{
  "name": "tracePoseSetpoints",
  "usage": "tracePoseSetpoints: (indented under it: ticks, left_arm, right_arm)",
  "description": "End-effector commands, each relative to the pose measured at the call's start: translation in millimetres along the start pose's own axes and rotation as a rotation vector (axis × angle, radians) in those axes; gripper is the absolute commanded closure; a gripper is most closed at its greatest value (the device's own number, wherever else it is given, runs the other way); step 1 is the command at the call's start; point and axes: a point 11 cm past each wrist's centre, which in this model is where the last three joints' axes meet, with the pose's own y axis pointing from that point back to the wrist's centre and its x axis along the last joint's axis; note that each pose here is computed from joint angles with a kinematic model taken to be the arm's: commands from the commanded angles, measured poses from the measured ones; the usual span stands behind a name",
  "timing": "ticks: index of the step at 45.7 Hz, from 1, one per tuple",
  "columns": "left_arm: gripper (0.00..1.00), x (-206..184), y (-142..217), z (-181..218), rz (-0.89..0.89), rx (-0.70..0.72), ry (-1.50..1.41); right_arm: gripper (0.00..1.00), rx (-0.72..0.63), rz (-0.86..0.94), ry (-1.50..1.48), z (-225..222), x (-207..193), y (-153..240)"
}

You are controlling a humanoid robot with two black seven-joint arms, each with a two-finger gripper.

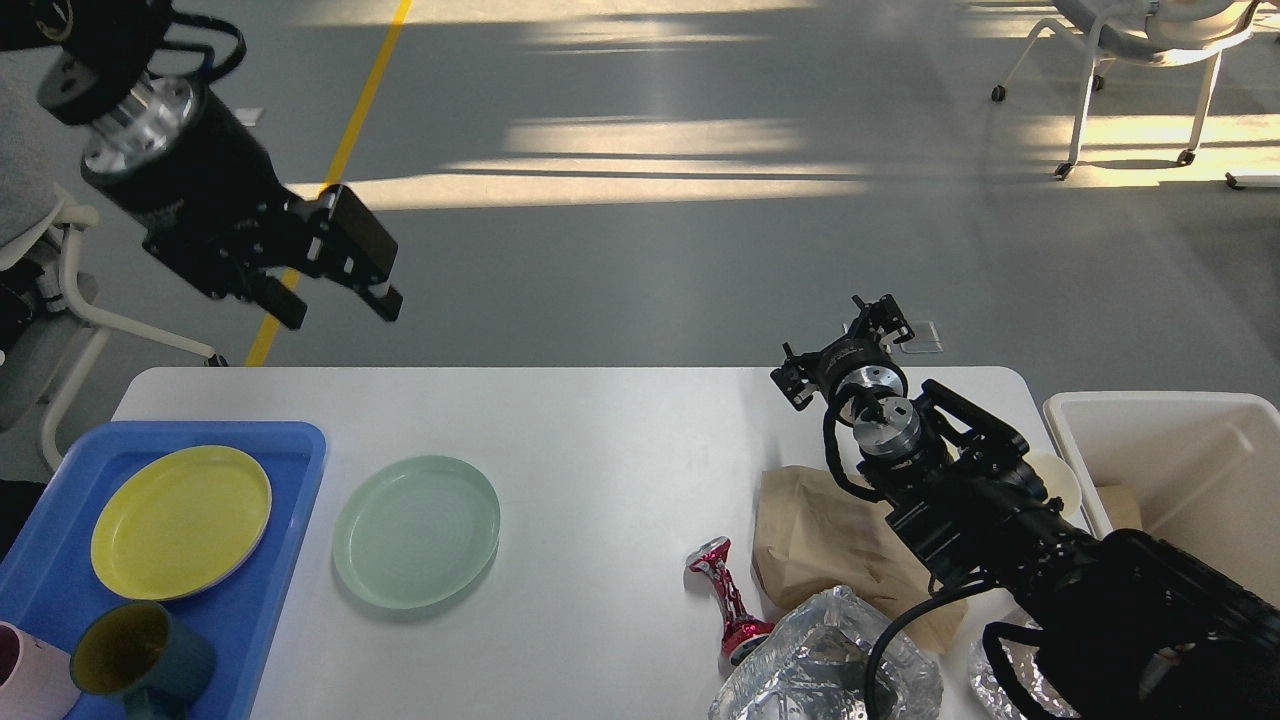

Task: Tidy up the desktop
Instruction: 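Raise the left gripper away from the placed cup, then move the left gripper to the pale green plate's rim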

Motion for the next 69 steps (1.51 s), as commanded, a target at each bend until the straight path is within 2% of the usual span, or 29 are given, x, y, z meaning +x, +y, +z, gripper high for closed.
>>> tracePoseSetpoints:
  ticks: [1,15,32,43,58,69]
  left_arm:
    - [0.16,-11.9,-49.0,-38.1,0.002,0.041,0.027]
    - [0.18,-59.5,-128.7,-97.9,-0.035,0.081,0.084]
    - [0.18,-107.1,-193.5,-150.2,0.102,0.117,0.069]
    - [0.18,-127.8,-213.0,-162.3,0.128,0.118,0.151]
    - [0.18,-127.4,-229.4,-171.7,0.221,0.108,0.319]
    - [0.25,-138.6,-249.3,-167.7,0.254,0.094,0.346]
  right_arm:
    - [0.0,0.0,0.0,0.0,0.0,0.0,0.0]
    - [0.0,0.0,0.001,0.0,0.0,0.1,0.0]
    - [0.0,0.0,0.001,0.0,0.0,0.1,0.0]
    - [0.0,0.0,0.0,0.0,0.0,0.0,0.0]
    - [0.0,0.0,0.0,0.0,0.0,0.0,0.0]
    - [0.0,0.0,-0.001,0.001,0.0,-0.1,0.0]
